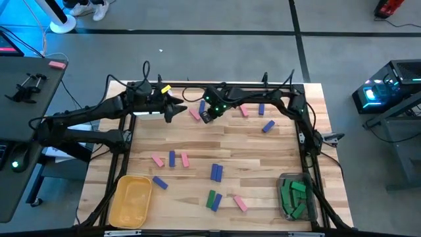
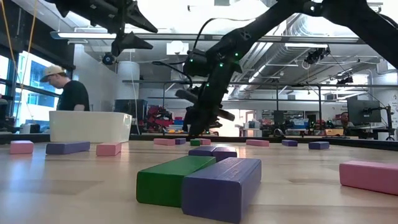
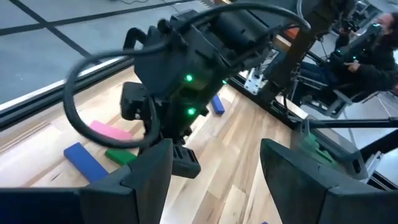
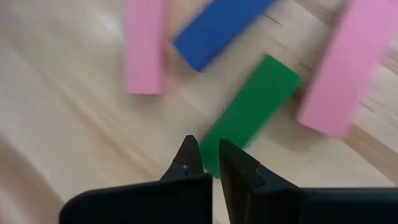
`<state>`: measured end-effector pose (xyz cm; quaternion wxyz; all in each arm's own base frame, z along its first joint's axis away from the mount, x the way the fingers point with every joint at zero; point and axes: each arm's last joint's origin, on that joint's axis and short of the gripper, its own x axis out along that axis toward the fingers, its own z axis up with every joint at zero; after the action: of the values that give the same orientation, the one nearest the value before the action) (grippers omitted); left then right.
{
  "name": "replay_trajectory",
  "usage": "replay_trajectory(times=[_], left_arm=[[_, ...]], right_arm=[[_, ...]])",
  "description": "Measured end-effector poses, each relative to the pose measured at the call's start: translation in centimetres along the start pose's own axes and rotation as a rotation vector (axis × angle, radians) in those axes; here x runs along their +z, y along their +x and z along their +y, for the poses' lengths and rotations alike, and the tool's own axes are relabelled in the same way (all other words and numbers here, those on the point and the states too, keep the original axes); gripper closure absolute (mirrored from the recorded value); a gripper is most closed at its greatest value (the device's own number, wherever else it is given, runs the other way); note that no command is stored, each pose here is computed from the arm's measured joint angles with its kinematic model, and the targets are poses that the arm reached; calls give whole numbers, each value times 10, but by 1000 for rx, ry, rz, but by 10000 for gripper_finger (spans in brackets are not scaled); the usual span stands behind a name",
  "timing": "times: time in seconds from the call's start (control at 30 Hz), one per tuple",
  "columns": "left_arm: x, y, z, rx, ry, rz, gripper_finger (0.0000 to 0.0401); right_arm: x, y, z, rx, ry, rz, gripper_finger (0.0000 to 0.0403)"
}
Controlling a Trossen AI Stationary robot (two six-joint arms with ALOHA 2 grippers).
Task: Sort blocks
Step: Put the green block into the black transparent bin
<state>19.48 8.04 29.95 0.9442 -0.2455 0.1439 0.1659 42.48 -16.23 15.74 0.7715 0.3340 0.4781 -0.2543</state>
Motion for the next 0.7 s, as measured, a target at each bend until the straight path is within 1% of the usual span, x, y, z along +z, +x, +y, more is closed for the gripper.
replay_trajectory(times=[0.07, 0.3, 0.4, 0.57, 0.63, 0.7], left_arm=[[0, 0, 0, 3, 0, -2, 172], [0, 0, 1, 20, 1, -9, 172], [0, 0, 1, 20, 0, -10, 172], [0, 0, 1, 20, 1, -10, 172], [0, 0, 1, 20, 2, -10, 172], [0, 0, 1, 20, 9, -10, 172]], right_arm=[[-2, 0, -2, -32, 2, 14, 402], [-3, 0, -4, -69, -12, 12, 403], [-8, 0, -2, -74, -53, 52, 403], [-24, -3, 4, -105, -156, 175, 403], [-35, -6, 8, -113, -217, 253, 403], [-49, -10, 13, -120, -303, 360, 403]])
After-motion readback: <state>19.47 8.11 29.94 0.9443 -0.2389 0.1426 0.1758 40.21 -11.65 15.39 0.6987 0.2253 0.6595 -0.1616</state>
